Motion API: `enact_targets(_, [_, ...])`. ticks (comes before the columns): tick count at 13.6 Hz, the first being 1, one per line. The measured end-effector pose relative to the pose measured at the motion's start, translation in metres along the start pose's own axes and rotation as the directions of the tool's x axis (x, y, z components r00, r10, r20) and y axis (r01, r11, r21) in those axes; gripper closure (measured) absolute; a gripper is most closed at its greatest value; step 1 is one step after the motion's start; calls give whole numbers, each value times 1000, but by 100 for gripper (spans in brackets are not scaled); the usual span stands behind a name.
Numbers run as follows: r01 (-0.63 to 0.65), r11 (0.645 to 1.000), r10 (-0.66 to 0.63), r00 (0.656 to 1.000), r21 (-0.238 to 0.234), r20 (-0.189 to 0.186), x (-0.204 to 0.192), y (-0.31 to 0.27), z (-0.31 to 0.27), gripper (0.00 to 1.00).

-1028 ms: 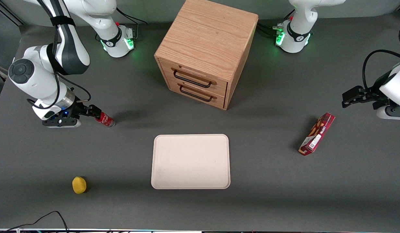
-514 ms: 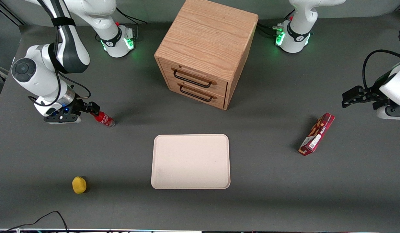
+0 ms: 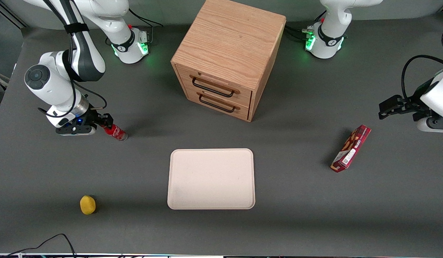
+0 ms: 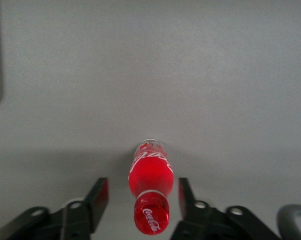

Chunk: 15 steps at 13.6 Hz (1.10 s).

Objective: Place coke bottle on tray
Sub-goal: 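Lower the open right gripper around the bottle and close it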

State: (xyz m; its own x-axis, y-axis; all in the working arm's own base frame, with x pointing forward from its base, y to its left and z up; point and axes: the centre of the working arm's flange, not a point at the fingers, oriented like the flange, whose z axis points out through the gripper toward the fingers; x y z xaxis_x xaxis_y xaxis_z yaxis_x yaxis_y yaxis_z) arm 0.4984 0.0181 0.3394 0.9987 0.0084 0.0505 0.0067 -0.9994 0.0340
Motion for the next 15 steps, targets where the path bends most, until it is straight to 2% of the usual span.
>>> enact_targets(1, [0, 1000, 0, 1000, 0, 1, 0, 0, 0, 42])
enact_targets(3, [1, 1000, -1, 1000, 0, 2, -1, 0, 1, 58])
enact_targets(4, [1, 1000, -1, 1000, 0, 4, -1, 0, 2, 58])
enact_targets(6, [1, 1000, -1, 1000, 0, 15, -5, 0, 6, 49])
enact_targets(9, [3, 1000, -3, 1000, -1, 24, -8, -1, 10, 49])
enact_targets(11, [4, 1000, -4, 1000, -1, 23, -8, -1, 10, 65])
enact_targets(15, [7, 1000, -7, 1000, -1, 22, -8, -3, 9, 68])
